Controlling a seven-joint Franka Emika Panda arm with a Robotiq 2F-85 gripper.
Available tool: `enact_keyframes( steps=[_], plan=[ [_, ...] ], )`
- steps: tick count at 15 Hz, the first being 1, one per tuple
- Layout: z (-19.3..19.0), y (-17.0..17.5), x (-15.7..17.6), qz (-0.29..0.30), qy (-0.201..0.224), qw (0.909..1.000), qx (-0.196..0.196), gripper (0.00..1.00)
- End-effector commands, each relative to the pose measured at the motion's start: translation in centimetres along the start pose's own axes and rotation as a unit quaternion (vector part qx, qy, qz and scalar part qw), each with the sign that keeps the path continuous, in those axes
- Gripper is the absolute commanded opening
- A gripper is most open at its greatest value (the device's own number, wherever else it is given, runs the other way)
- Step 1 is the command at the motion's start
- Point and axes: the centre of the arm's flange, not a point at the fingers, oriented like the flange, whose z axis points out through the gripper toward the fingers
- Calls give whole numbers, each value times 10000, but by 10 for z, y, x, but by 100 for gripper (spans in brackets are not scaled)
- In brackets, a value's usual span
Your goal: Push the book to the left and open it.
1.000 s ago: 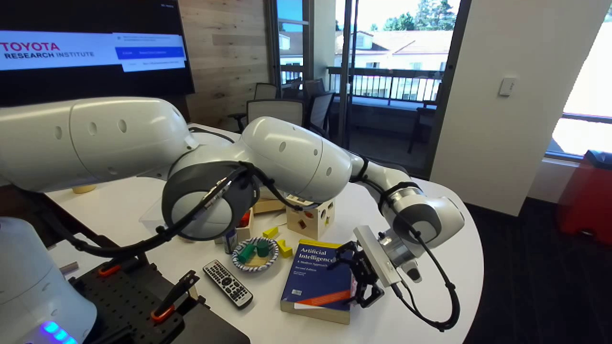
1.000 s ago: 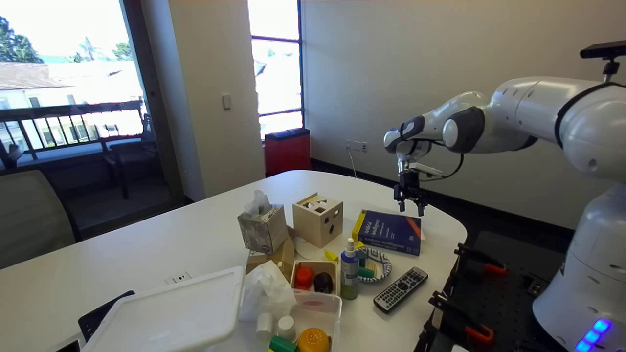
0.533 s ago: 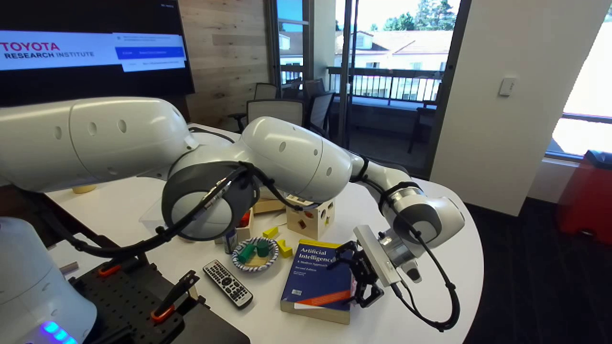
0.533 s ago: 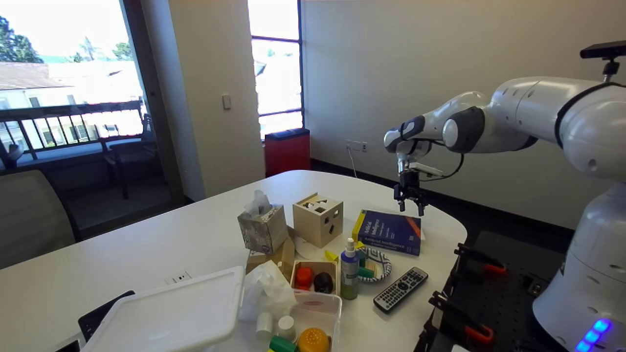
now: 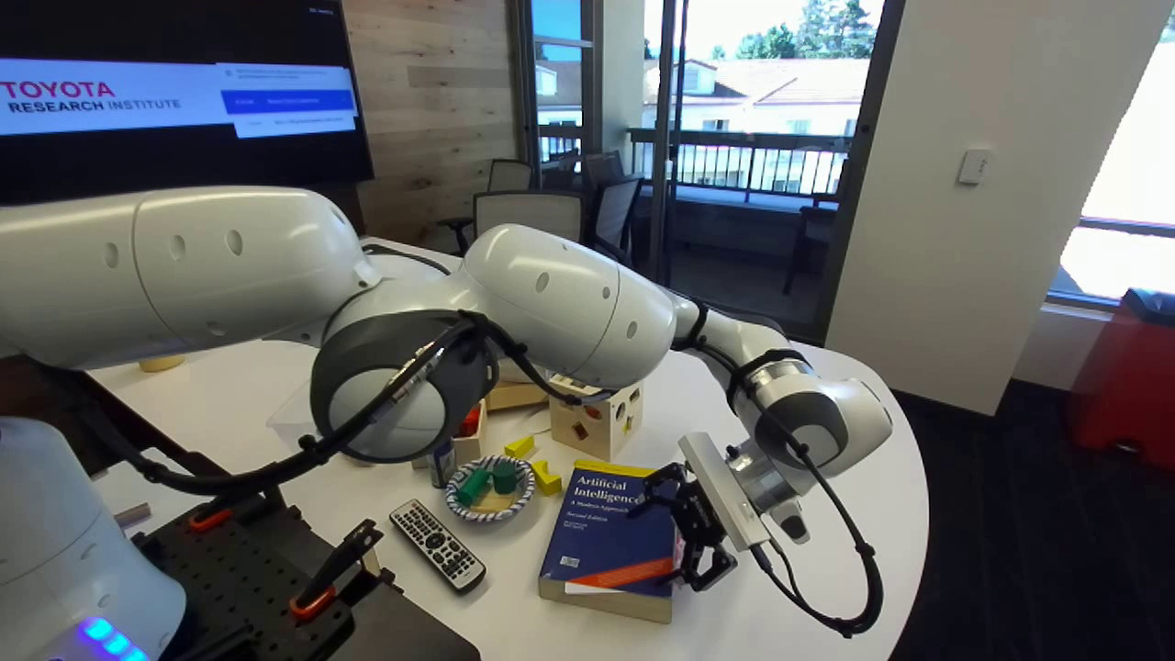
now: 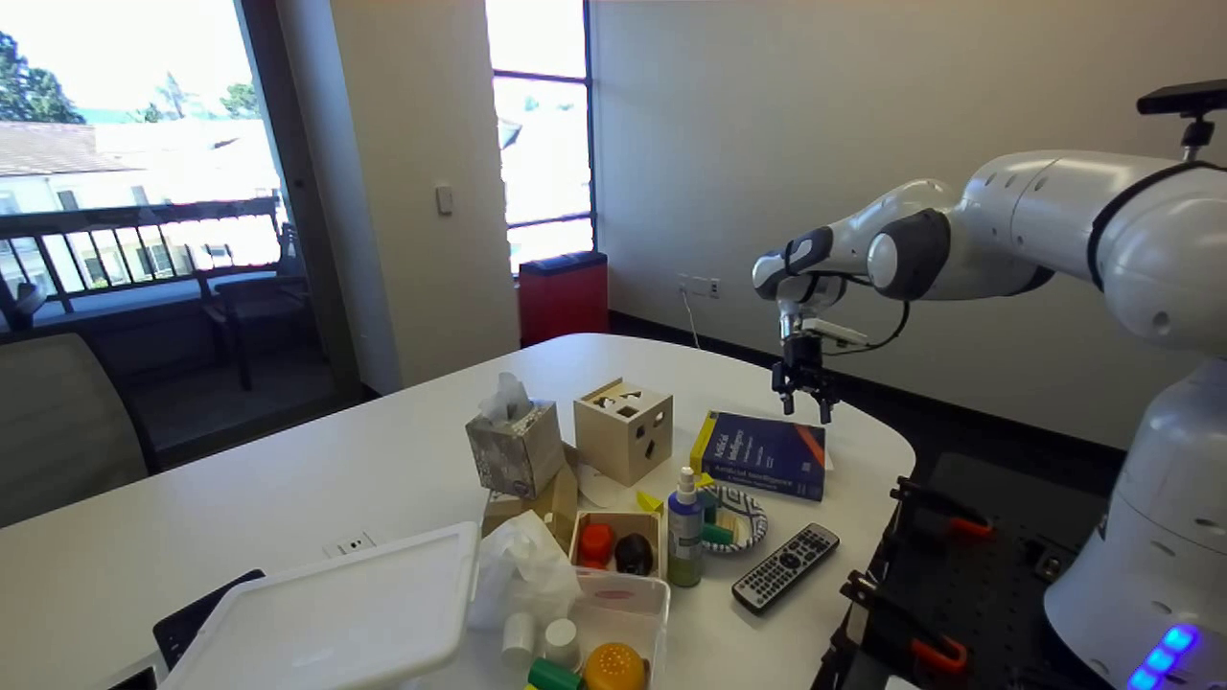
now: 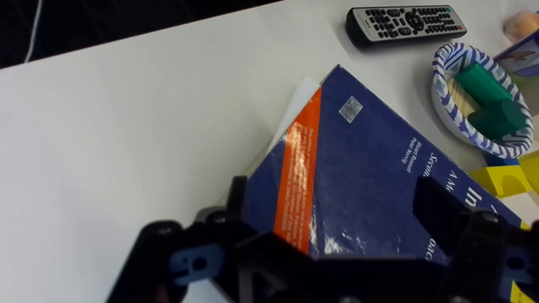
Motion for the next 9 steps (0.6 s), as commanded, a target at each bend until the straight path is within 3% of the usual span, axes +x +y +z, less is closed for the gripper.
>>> enact_keyframes(
  steps=[1, 9],
  plan=[
    [0, -2, -3, -18, 52, 10000, -32, 100],
    [-21, -21, 0, -223, 472, 9985, -141, 100]
  ],
)
